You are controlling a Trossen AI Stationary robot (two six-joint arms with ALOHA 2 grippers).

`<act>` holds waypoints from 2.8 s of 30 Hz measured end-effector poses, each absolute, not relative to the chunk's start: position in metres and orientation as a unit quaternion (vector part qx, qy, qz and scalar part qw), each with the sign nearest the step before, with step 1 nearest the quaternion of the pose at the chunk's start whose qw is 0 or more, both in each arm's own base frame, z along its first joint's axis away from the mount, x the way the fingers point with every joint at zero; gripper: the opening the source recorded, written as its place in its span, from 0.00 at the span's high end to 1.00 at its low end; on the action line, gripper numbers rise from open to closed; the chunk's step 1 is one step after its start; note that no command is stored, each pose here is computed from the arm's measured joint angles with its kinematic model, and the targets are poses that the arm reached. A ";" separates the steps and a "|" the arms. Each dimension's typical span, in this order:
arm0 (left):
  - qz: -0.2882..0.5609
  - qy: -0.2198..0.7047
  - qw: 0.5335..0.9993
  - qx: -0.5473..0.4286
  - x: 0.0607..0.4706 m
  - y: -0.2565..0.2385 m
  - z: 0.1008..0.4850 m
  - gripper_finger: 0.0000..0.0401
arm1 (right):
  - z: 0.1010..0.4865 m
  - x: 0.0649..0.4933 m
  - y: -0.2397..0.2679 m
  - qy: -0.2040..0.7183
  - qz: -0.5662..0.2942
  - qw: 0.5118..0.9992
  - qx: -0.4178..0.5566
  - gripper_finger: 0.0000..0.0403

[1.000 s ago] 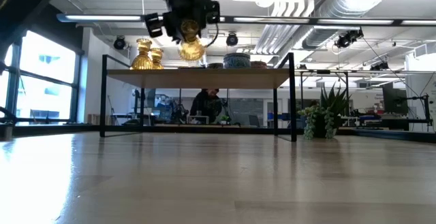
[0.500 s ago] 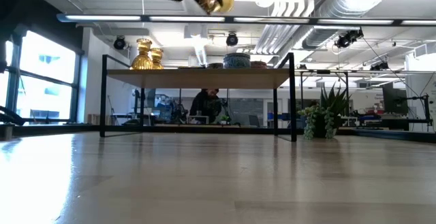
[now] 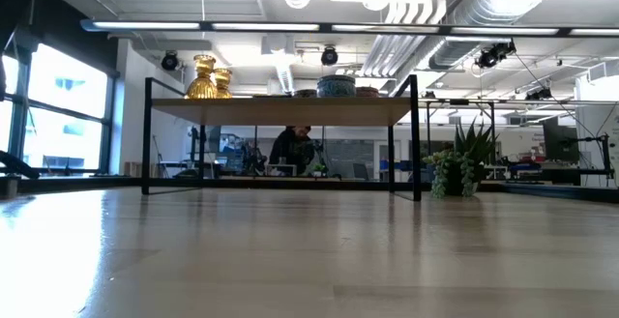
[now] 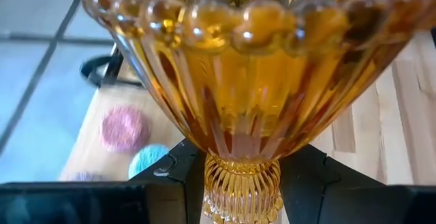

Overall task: Pick & Place candle stick holders
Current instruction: Put the yellow glass candle holder on the shelf

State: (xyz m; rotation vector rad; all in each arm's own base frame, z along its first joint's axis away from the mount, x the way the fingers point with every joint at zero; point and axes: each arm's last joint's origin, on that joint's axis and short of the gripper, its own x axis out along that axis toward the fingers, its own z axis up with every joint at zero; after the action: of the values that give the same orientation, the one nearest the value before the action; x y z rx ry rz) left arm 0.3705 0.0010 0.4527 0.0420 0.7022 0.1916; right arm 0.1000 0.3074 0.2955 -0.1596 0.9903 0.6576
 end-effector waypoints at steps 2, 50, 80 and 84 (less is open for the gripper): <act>0.078 0.338 0.937 0.043 0.372 -0.003 0.454 0.67 | 0.295 0.100 0.307 0.466 0.309 0.825 -0.075 0.99; -0.175 -0.248 0.344 0.889 0.389 -0.024 0.499 0.67 | 0.295 0.100 0.307 0.466 0.309 0.825 -0.075 0.98; -0.131 -0.206 0.150 0.958 0.379 -0.041 0.502 0.67 | 0.299 0.101 0.312 0.435 0.342 0.828 -0.090 0.98; -0.137 -0.203 0.150 0.958 0.371 -0.042 0.505 0.67 | 0.299 0.101 0.312 0.435 0.342 0.828 -0.090 0.98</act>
State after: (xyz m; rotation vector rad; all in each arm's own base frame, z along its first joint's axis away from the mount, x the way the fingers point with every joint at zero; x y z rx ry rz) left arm 0.3713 -0.0424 0.5054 2.7514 -0.5836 -0.3936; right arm 0.1015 0.3120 0.2989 -0.1905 0.9232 0.7252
